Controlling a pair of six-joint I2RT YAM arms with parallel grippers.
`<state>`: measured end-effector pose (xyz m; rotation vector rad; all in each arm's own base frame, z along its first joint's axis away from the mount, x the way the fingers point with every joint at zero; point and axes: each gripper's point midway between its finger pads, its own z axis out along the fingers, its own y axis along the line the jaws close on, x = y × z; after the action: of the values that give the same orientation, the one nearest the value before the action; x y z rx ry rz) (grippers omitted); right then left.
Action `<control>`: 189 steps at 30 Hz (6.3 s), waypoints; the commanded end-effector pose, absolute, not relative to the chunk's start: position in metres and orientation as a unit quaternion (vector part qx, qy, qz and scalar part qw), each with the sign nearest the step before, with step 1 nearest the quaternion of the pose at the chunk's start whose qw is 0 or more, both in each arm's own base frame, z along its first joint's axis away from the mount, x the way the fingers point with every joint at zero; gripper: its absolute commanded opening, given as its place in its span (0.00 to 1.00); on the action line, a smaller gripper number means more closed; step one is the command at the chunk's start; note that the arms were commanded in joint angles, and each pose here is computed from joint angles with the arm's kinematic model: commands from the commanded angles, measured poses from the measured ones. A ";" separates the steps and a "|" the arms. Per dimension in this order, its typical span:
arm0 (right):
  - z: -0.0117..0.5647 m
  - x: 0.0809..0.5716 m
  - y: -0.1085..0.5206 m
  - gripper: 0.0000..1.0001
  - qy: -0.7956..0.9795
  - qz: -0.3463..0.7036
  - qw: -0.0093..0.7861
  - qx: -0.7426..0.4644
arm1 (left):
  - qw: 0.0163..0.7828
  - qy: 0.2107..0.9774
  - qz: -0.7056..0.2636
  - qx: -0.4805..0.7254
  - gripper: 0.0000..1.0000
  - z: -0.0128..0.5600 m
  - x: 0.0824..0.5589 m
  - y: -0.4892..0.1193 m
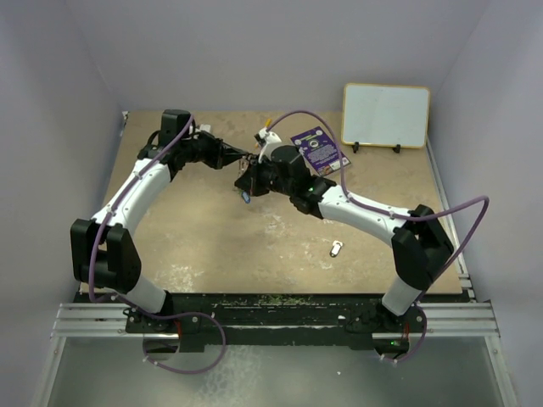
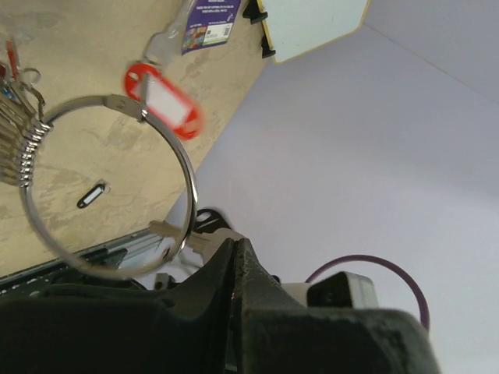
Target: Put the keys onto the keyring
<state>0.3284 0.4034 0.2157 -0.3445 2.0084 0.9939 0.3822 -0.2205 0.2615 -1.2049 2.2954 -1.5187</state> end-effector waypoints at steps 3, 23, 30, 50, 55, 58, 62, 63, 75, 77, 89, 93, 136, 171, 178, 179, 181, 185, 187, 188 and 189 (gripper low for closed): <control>0.216 0.308 0.409 0.00 0.798 0.417 0.403 -0.167 | 0.086 0.727 -0.560 -0.387 0.04 0.321 0.381 -0.227; 0.296 0.307 0.264 0.70 0.778 0.268 0.569 -0.013 | 0.178 0.751 -0.526 -0.359 0.04 0.309 0.403 -0.215; 0.224 0.311 0.245 0.69 0.881 0.164 0.445 0.003 | 0.333 0.808 -0.396 -0.282 0.04 0.264 0.435 -0.180; 0.108 0.162 0.148 0.65 0.962 0.002 0.084 0.258 | 0.345 0.919 -0.193 -0.014 0.45 0.150 0.476 -0.165; 0.089 0.152 0.124 0.67 0.947 -0.026 0.081 0.310 | 0.376 0.916 -0.138 0.028 0.98 0.158 0.478 -0.148; 0.080 0.168 0.116 0.65 0.938 -0.015 0.092 0.333 | 0.399 0.906 -0.134 0.039 0.98 0.171 0.478 -0.147; 0.067 0.185 0.101 0.63 0.933 -0.028 0.098 0.346 | 0.425 0.891 -0.146 0.064 0.98 0.183 0.469 -0.162; 0.066 0.189 0.098 0.61 0.932 -0.033 0.100 0.348 | 0.430 0.887 -0.150 0.070 0.98 0.186 0.466 -0.167; 0.037 0.219 0.088 0.39 0.932 -0.037 0.095 0.347 | 0.448 0.875 -0.174 0.063 0.98 0.194 0.450 -0.177; 0.032 0.218 0.089 0.38 0.933 -0.034 0.090 0.346 | 0.454 0.872 -0.172 0.063 0.98 0.194 0.449 -0.176; 0.009 0.218 0.098 0.06 0.941 -0.024 0.064 0.332 | 0.472 0.863 -0.169 0.064 0.98 0.199 0.451 -0.174; 0.016 0.228 0.093 0.00 0.941 -0.039 0.081 0.325 | 0.478 0.860 -0.167 0.064 0.98 0.200 0.449 -0.172; 0.014 0.213 0.112 0.50 0.960 -0.022 0.058 0.272 | 0.481 0.864 -0.143 0.053 0.98 0.175 0.437 -0.158; 0.148 0.304 0.224 0.61 0.955 0.112 0.253 0.107 | 0.564 0.782 -0.253 0.086 0.98 0.170 0.420 -0.208; 0.132 0.318 0.243 0.56 0.958 0.128 0.245 0.070 | 0.547 0.784 -0.256 0.144 0.97 0.147 0.390 -0.252; 0.128 0.318 0.244 0.54 0.961 0.123 0.238 0.070 | 0.543 0.788 -0.251 0.142 0.97 0.143 0.387 -0.254; 0.125 0.317 0.244 0.52 0.961 0.122 0.236 0.071 | 0.546 0.790 -0.242 0.140 0.97 0.139 0.386 -0.257; 0.133 0.308 0.236 0.51 0.956 0.132 0.244 0.091 | 0.531 0.820 -0.194 0.089 0.95 0.121 0.392 -0.248; 0.135 0.306 0.228 0.50 0.955 0.122 0.250 0.099 | 0.521 0.833 -0.173 0.067 0.94 0.110 0.389 -0.246; 0.135 0.305 0.226 0.50 0.956 0.119 0.249 0.102 | 0.519 0.837 -0.164 0.063 0.93 0.106 0.386 -0.247; 0.133 0.302 0.223 0.49 0.957 0.115 0.245 0.101 | 0.518 0.838 -0.157 0.062 0.91 0.103 0.382 -0.250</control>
<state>0.3011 0.2319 0.1120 0.2407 2.6787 0.3068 0.3777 -0.2508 0.1027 0.2637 2.0102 -0.4766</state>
